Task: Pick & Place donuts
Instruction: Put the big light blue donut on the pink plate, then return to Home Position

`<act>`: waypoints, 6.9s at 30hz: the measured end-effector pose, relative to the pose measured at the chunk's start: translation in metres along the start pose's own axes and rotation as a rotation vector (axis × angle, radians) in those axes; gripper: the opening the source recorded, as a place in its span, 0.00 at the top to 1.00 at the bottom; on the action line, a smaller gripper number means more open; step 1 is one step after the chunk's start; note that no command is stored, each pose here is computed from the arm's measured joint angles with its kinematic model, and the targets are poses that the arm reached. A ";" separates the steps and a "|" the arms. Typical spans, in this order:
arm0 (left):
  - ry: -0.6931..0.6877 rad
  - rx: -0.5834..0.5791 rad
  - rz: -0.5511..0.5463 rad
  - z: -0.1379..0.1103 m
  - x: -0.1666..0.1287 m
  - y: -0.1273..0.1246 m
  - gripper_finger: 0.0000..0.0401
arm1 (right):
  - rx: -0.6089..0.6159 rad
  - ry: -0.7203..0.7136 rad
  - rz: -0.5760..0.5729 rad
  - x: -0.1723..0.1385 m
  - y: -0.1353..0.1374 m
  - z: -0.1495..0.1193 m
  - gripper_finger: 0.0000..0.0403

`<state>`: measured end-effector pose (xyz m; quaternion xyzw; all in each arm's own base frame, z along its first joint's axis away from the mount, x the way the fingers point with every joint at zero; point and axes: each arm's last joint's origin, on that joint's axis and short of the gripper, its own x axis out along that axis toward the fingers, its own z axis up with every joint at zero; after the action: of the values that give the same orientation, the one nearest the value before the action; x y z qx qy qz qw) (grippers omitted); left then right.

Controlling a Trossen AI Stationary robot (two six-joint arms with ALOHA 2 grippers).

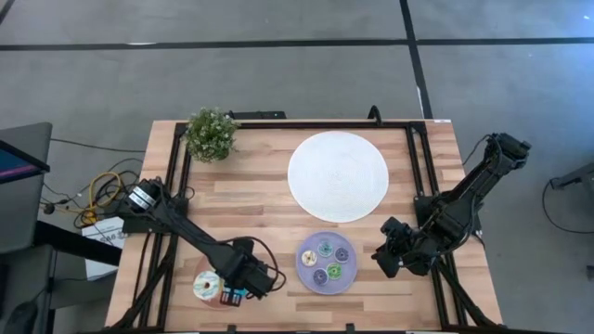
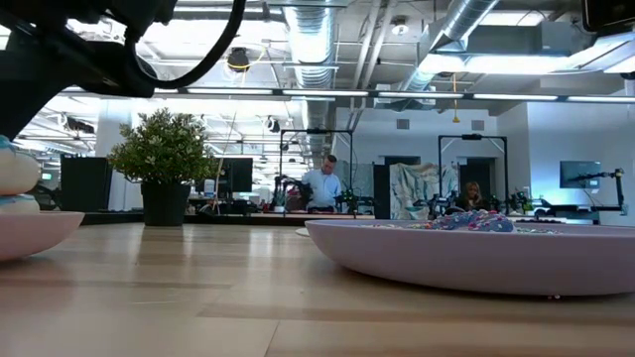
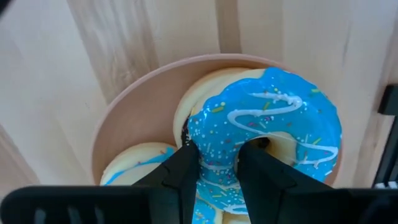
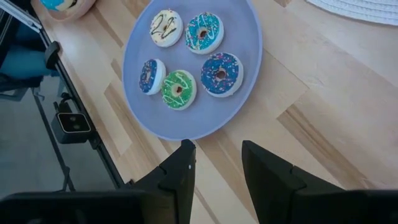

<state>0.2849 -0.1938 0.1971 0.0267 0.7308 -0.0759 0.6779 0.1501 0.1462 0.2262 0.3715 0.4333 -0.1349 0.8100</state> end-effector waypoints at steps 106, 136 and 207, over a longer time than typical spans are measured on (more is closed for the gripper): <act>0.119 -0.322 -0.013 -0.014 -0.013 0.021 0.33 | -0.001 0.001 0.000 0.000 0.000 0.000 0.70; 0.163 -0.374 0.071 -0.020 -0.030 0.018 0.74 | -0.026 0.001 0.001 0.000 0.000 0.000 0.70; -1.089 -0.008 0.158 0.109 -0.107 0.130 1.00 | -0.348 -0.054 -0.276 0.008 -0.026 0.033 0.85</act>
<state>0.4197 -0.0749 0.2860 0.0357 0.2703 -0.0250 0.9618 0.1604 0.1056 0.2187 0.1595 0.4748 -0.1778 0.8471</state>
